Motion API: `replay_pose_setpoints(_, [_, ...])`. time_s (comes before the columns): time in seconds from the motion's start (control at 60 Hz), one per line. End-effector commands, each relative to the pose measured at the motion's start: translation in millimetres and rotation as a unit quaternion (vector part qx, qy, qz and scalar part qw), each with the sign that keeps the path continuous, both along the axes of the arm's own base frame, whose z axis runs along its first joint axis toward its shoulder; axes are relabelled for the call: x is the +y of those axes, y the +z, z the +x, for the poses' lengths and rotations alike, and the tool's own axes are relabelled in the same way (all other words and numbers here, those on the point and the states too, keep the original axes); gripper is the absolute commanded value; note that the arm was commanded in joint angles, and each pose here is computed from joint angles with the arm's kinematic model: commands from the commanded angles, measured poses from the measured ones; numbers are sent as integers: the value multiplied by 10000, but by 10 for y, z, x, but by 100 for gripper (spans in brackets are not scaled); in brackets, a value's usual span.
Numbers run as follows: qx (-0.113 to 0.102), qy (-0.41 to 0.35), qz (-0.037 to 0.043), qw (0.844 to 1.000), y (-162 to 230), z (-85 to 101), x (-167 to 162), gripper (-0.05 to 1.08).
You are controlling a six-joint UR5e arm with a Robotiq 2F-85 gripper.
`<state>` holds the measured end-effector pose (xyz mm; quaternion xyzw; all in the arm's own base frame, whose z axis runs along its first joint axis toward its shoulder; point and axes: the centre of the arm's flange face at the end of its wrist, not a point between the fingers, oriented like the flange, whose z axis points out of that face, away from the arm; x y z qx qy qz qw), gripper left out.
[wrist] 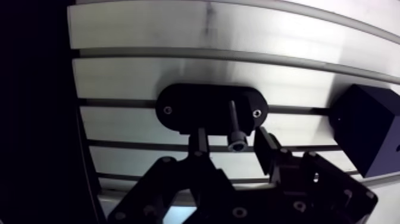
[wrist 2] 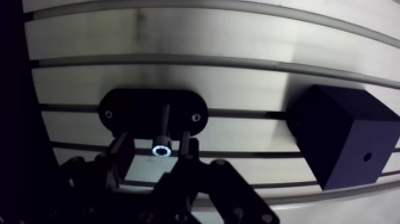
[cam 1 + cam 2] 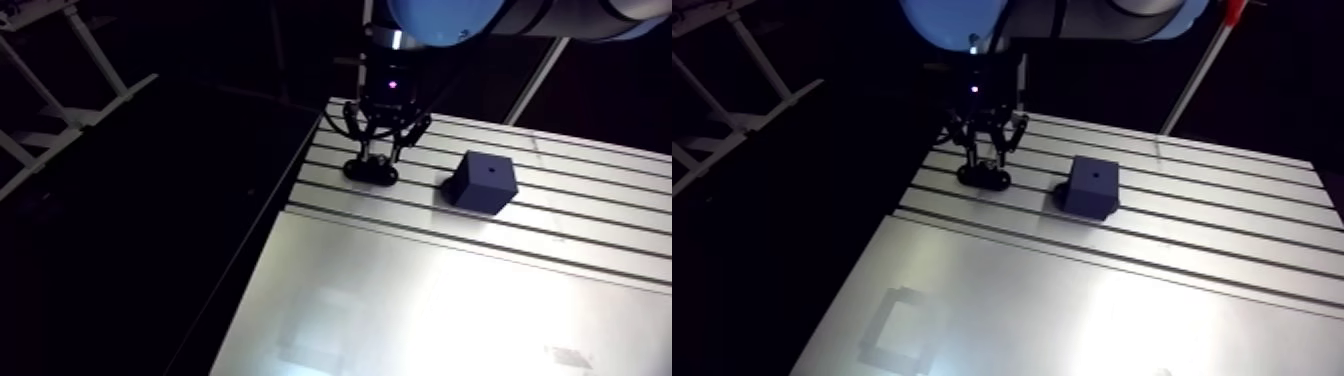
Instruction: Pick up the M10 bolt and insert it into the hole until fully seated.
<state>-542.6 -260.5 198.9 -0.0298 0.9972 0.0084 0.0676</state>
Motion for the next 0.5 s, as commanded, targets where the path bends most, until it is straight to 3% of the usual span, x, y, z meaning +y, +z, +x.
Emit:
replay_pose_setpoints(0.017, [-6, -26, 6, 10000, -3, -11, 33, 49])
replay_pose_setpoints(0.5, [-9, 54, -13, 10000, 0, -6, 36, 51])
